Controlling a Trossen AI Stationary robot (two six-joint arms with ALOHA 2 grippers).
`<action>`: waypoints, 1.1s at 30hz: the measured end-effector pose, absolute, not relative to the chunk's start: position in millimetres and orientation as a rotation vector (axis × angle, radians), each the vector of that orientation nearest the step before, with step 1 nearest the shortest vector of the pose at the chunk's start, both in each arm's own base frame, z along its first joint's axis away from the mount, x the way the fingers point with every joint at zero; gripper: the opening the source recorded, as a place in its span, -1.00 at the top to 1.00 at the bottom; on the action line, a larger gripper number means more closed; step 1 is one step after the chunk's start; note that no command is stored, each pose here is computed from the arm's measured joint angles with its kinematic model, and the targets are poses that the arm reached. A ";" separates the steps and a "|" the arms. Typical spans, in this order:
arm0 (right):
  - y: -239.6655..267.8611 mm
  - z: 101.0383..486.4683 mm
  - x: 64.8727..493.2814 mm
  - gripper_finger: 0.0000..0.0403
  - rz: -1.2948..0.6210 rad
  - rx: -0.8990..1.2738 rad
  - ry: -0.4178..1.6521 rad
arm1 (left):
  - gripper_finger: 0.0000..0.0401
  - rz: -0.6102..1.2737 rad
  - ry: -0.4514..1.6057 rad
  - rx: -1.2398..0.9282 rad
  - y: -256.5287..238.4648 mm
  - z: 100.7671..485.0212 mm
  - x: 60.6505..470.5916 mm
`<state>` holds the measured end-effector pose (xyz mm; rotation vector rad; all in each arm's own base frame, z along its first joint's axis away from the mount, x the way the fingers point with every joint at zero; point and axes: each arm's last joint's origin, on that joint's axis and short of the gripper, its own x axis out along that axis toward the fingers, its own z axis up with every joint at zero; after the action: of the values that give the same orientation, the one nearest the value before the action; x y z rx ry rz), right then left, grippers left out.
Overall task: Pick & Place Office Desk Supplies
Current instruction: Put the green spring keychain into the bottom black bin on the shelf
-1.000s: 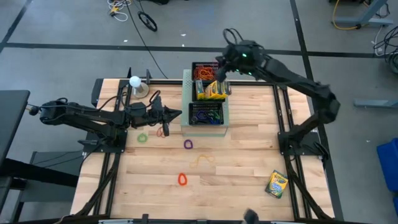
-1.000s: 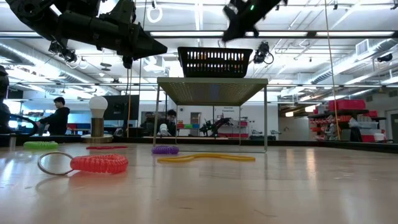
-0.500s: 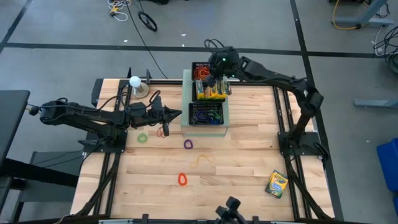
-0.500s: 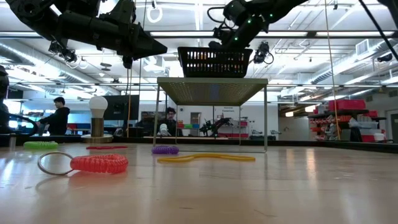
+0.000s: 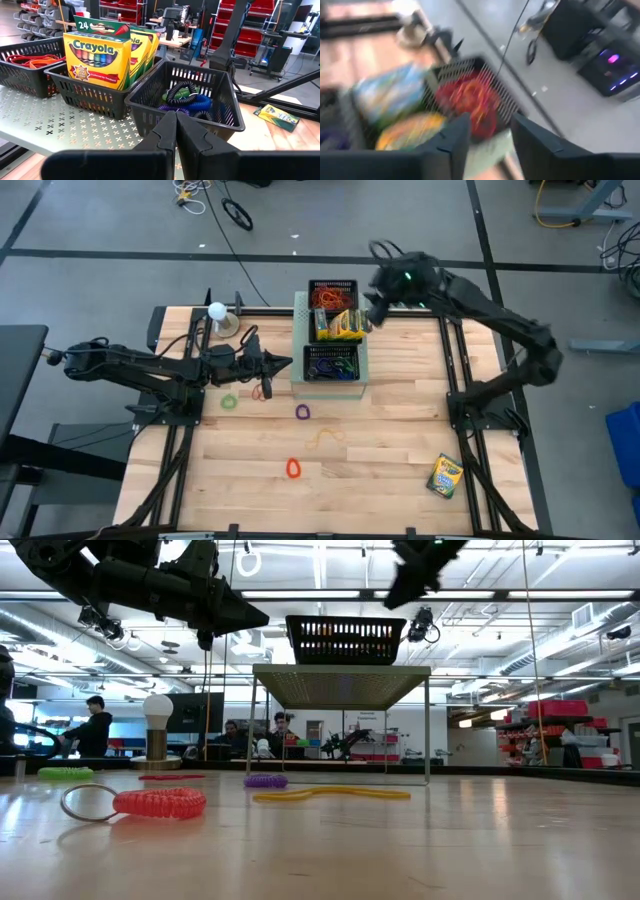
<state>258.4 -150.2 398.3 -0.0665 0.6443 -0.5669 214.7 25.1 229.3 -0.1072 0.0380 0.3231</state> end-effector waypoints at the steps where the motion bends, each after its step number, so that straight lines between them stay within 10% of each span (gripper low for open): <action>1: -142.7 393.4 250.6 0.35 -0.555 -0.052 0.659 | 0.93 0.321 0.038 -0.108 25.0 229.2 214.7; 8: -83.9 338.3 197.7 0.96 -0.487 0.036 0.602 | 0.93 0.323 0.022 -0.122 25.2 230.4 214.8; 33: -1.6 222.5 178.2 0.97 -0.384 0.077 0.134 | 0.88 0.151 0.000 -0.300 -0.8 232.1 221.6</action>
<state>178.2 -1.6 222.5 0.0770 0.1344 -0.3845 221.6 -0.8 232.1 -0.2998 0.0003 0.1506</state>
